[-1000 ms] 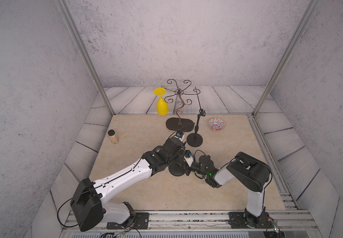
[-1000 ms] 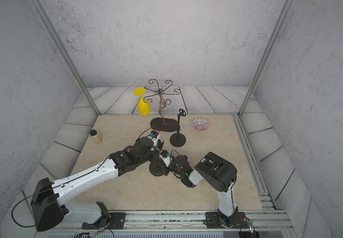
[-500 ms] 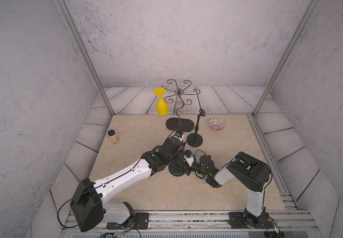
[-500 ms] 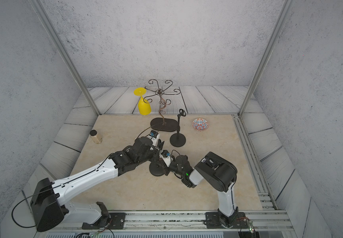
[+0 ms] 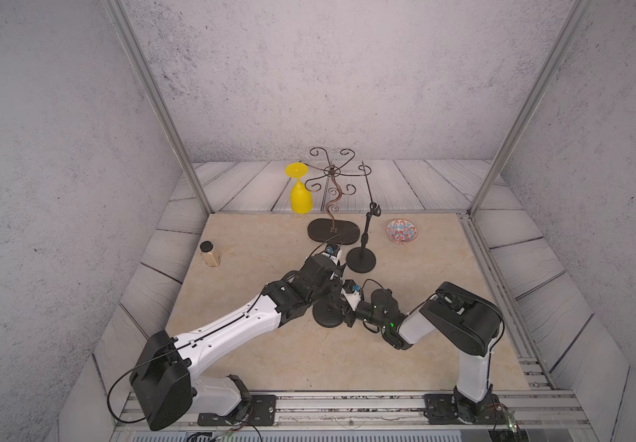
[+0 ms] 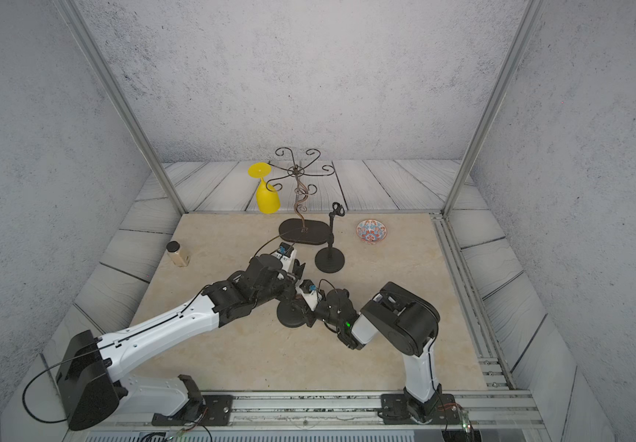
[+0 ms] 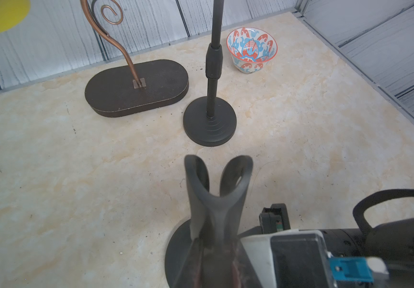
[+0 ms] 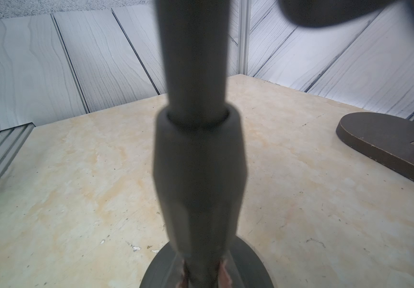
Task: Assemble a microphone stand
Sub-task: Hold the microphone stand pole at the microphone stand base.
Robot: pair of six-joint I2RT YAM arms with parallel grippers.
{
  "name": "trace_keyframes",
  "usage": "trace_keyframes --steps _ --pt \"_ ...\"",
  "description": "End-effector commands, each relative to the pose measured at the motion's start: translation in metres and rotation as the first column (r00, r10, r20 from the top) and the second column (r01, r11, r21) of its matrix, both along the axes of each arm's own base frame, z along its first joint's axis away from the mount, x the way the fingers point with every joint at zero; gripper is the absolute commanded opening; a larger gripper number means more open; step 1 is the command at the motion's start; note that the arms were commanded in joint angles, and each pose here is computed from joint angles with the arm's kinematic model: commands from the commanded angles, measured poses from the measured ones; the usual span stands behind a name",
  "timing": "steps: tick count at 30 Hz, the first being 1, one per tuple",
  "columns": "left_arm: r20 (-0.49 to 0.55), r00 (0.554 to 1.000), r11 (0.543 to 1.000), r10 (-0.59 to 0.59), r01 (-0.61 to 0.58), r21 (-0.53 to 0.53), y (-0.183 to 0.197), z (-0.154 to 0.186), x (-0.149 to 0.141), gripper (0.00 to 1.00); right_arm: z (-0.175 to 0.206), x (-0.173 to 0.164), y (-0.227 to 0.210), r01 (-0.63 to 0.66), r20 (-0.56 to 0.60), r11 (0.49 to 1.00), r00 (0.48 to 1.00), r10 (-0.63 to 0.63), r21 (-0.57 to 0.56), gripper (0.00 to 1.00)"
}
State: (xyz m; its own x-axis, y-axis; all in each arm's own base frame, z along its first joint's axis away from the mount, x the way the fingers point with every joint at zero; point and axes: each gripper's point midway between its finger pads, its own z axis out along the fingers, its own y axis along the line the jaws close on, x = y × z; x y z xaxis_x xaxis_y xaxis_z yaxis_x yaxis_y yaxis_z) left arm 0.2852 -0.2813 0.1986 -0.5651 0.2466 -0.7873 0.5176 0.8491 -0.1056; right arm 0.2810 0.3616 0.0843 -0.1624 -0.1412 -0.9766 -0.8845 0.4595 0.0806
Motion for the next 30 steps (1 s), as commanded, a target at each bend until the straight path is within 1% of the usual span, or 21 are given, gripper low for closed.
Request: trace_keyframes --steps 1,5,8,10,11,12,14,15,16,17,18,19,21,22,23,24,26,27,30 --pt "-0.102 0.990 0.995 -0.092 0.089 -0.033 -0.012 -0.017 -0.025 0.05 -0.053 0.015 -0.022 0.142 -0.103 0.980 0.982 -0.157 -0.142 0.01" --pt "-0.117 0.992 0.999 -0.045 0.042 -0.029 0.000 -0.024 -0.019 0.05 -0.050 0.028 -0.027 0.292 -0.042 0.946 0.953 -0.301 -0.142 0.00" --pt "-0.127 0.991 1.000 -0.026 0.024 -0.017 0.008 -0.028 -0.015 0.05 -0.044 0.036 -0.027 0.421 0.012 0.897 0.906 -0.423 -0.138 0.00" --pt "-0.125 0.992 1.000 -0.024 0.023 -0.009 0.011 -0.028 -0.013 0.05 -0.038 0.040 -0.030 0.534 0.057 0.835 0.845 -0.532 -0.129 0.00" --pt "-0.123 0.992 1.000 -0.025 0.024 -0.003 0.013 -0.028 -0.013 0.05 -0.035 0.042 -0.034 0.606 0.079 0.786 0.795 -0.601 -0.121 0.00" --pt "-0.121 0.992 1.000 -0.023 0.023 0.002 0.014 -0.028 -0.012 0.05 -0.031 0.044 -0.039 0.678 0.100 0.727 0.735 -0.671 -0.110 0.00" --pt "-0.123 0.992 1.000 -0.022 0.024 0.008 0.016 -0.029 -0.011 0.05 -0.022 0.043 -0.046 0.776 0.130 0.628 0.630 -0.766 -0.060 0.00" --pt "-0.124 0.992 1.000 -0.024 0.026 0.011 0.017 -0.030 -0.011 0.05 -0.016 0.041 -0.046 0.800 0.124 0.599 0.597 -0.793 -0.020 0.00" --pt "-0.124 0.992 1.000 -0.028 0.029 0.010 0.016 -0.030 -0.011 0.05 -0.013 0.038 -0.044 0.803 0.114 0.596 0.591 -0.798 0.011 0.00" --pt "-0.126 0.991 0.999 -0.033 0.034 0.010 0.016 -0.031 -0.012 0.05 -0.010 0.035 -0.038 0.795 0.101 0.605 0.599 -0.794 0.041 0.00" --pt "-0.123 0.992 0.999 -0.041 0.043 0.009 0.014 -0.030 -0.012 0.05 -0.008 0.033 -0.032 0.776 0.086 0.627 0.622 -0.778 0.060 0.00" --pt "-0.122 0.991 0.999 -0.047 0.049 0.013 0.013 -0.029 -0.011 0.05 -0.007 0.031 -0.023 0.745 0.068 0.663 0.660 -0.749 0.077 0.04" --pt "-0.124 0.991 0.998 -0.052 0.057 0.037 0.015 -0.028 -0.011 0.05 -0.005 0.022 -0.002 0.643 0.036 0.758 0.760 -0.649 0.108 0.17" --pt "-0.122 0.991 0.997 -0.049 0.056 0.049 0.016 -0.028 -0.011 0.05 -0.005 0.018 0.007 0.593 0.030 0.798 0.800 -0.599 0.104 0.24" --pt "-0.122 0.992 0.997 -0.045 0.053 0.056 0.017 -0.027 -0.010 0.05 -0.005 0.010 0.016 0.525 0.027 0.845 0.848 -0.530 0.098 0.33" --pt "-0.116 0.992 0.997 -0.047 0.055 0.062 0.018 -0.026 -0.010 0.05 -0.005 0.001 0.022 0.462 0.031 0.883 0.884 -0.466 0.090 0.40" --pt "-0.105 0.994 0.996 -0.039 0.046 0.072 0.020 -0.026 -0.008 0.05 -0.006 -0.014 0.027 0.352 0.033 0.934 0.934 -0.355 0.067 0.51" --pt "-0.102 0.994 0.996 -0.038 0.046 0.078 0.020 -0.026 -0.007 0.05 -0.006 -0.022 0.027 0.294 0.028 0.954 0.955 -0.296 0.058 0.54" --pt "-0.100 0.994 0.995 -0.046 0.055 0.087 0.017 -0.023 -0.004 0.05 -0.006 -0.039 0.015 0.152 0.010 0.988 0.988 -0.153 0.037 0.58"
